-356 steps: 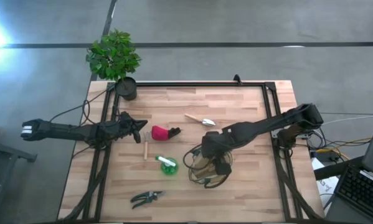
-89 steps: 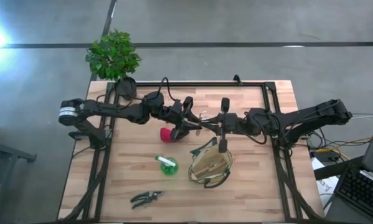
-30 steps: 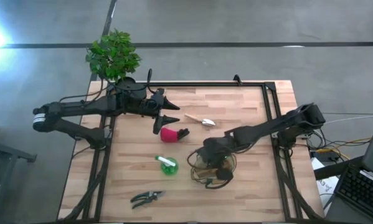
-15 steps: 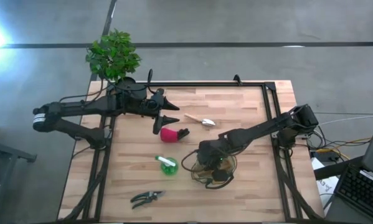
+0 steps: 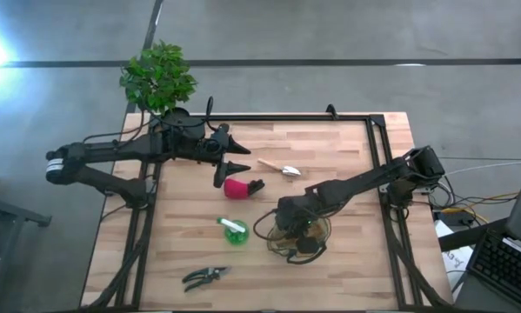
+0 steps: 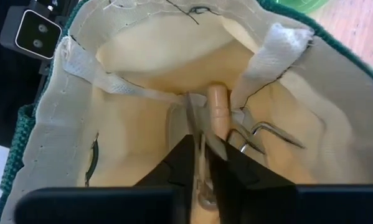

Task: Pick & Place Garden tools in Gardening bag
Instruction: Put the brown hand rake into the gardening bag, then put the brown trowel into the gardening bag

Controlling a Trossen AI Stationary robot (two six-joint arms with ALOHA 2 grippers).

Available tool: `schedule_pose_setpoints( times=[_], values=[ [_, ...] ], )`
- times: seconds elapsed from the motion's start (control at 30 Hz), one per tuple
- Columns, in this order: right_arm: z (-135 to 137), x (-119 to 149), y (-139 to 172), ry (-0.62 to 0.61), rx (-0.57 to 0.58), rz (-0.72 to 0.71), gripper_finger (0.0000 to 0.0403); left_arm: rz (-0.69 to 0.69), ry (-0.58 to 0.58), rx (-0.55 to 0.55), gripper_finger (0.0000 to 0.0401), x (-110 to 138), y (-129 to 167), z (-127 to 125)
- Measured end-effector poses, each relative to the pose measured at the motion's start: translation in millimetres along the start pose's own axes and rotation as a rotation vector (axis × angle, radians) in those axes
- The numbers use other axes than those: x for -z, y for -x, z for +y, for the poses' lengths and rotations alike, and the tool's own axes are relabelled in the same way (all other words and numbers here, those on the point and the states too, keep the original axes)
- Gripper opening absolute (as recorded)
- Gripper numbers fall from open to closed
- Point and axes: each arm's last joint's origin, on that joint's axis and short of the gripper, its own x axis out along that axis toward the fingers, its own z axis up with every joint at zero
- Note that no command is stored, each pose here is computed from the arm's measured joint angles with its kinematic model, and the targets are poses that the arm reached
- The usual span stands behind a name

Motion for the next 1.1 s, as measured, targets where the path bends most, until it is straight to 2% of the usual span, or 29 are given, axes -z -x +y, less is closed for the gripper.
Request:
schedule_pose_setpoints(
  times=[0.23, 0.43, 0.77, 0.9, 1.0, 1.1],
  values=[
    [0, 1, 2, -0.020, 0.004, 0.031, 0.0110, 0.000, 0.000, 0.000, 0.0250, 0, 0, 0],
    [7, -11, 19, 0.009, 0.006, 0.061, 0.0138, 0.000, 0.000, 0.000, 0.0250, 0, 0, 0],
    [25, -39, 66, 0.109, 0.003, -0.036, 0.0129, 0.053, 0.007, -0.005, 0.0250, 5, 1, 0],
    [23, -44, 84, 0.148, 0.122, -0.087, 0.0116, 0.080, -0.004, -0.010, 0.0247, 7, 3, 0],
    [9, -45, 93, 0.139, 0.217, -0.104, 0.0108, 0.109, -0.020, -0.028, 0.0244, 10, 6, 0],
    [-12, -47, 103, 0.103, 0.260, -0.127, 0.0103, 0.116, -0.022, -0.065, 0.0243, 12, 8, 1]
  ],
)
